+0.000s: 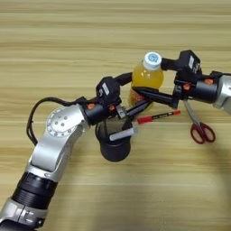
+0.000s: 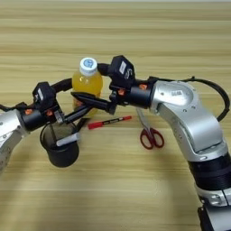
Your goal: Move the objects on the table
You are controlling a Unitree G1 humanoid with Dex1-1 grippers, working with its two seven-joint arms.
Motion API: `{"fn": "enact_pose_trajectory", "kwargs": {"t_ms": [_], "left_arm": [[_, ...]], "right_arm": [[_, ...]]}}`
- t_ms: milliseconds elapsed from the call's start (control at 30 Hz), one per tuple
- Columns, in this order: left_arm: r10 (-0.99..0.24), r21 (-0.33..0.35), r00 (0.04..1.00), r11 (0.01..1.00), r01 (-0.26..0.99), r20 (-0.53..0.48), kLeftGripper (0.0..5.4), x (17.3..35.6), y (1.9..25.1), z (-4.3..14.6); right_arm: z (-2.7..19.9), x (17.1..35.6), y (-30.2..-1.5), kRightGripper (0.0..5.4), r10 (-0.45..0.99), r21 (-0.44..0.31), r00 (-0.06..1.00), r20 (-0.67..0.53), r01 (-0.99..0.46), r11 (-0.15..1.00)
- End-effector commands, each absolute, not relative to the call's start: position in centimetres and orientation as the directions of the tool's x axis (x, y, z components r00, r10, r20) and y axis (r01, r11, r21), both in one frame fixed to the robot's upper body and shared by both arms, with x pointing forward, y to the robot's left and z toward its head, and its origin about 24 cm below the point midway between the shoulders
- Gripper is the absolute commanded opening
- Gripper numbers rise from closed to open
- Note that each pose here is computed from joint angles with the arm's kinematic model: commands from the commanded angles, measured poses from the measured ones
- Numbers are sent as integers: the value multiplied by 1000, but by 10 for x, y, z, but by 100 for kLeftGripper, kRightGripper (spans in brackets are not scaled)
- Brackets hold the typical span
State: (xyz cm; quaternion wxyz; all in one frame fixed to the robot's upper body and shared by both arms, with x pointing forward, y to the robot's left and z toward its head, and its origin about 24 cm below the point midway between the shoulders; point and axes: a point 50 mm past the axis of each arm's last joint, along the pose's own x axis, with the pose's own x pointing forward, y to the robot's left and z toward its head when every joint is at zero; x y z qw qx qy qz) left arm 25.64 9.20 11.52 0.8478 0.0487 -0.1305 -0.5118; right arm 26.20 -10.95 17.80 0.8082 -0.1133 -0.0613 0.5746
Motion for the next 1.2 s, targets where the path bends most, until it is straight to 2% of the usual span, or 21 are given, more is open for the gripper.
{"fn": "enact_pose_trajectory", "kwargs": {"t_ms": [33,1067,1200], "left_arm": [[-881,230,443,472,851,168,337,257,92,117],[-874,228,456,484,845,168,336,258,91,117],[-873,227,458,486,844,167,336,258,92,117]], "right_arm": [[184,260,-108,362,947,-283,320,-20,-911,301],[181,258,-106,362,952,-276,307,-24,-917,288],[181,258,-106,410,951,-274,309,-23,-916,292]]}}
